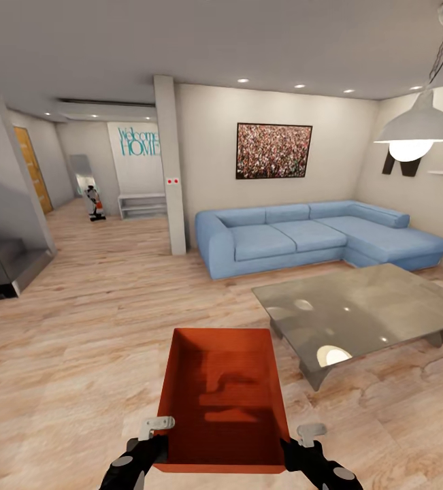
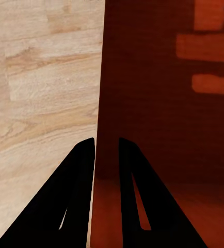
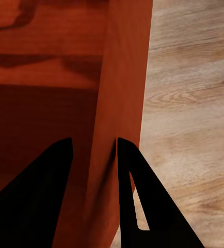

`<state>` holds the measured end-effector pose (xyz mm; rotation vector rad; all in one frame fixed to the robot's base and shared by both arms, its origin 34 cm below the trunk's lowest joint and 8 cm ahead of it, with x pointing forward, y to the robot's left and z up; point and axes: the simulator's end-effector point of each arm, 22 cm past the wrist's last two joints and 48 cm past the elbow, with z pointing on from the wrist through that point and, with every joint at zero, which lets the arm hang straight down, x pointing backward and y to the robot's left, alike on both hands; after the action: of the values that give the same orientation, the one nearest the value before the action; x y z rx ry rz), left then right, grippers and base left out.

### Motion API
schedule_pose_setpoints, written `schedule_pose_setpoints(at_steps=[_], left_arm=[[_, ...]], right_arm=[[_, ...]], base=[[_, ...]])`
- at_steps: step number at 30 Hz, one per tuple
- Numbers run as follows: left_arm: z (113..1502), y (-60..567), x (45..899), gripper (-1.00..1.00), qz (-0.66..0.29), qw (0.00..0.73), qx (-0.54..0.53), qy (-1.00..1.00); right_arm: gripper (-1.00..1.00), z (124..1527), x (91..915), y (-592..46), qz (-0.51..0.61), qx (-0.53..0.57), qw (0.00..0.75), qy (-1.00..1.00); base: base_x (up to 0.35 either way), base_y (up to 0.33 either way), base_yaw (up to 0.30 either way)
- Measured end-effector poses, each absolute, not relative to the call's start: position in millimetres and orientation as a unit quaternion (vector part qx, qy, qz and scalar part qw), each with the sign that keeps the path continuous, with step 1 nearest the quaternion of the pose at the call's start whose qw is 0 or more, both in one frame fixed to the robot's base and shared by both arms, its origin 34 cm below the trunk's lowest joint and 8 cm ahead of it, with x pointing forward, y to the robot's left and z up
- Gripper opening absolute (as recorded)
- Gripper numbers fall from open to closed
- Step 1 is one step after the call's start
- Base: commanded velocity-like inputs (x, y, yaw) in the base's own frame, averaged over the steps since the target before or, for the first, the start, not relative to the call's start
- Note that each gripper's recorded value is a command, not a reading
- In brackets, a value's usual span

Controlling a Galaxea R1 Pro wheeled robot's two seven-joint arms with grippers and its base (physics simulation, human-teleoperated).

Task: Move the two storage containers from the living room to the garage. In the garage, place one container on the floor and stack the other container on top of it (either order is fine).

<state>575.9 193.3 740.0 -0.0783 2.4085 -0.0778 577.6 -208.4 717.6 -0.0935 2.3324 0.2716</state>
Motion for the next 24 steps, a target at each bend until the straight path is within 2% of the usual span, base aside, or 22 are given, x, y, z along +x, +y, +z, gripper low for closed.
schedule_pose_setpoints(at_steps=[24], left_arm=[[767, 194, 575, -1.0, -0.031, 0.366, -0.03, 0.93]], right_arm=[[-1.0, 745, 577, -208, 0.106, -0.038, 0.394, 0.912]], base=[[0.0, 0.0, 0.0]])
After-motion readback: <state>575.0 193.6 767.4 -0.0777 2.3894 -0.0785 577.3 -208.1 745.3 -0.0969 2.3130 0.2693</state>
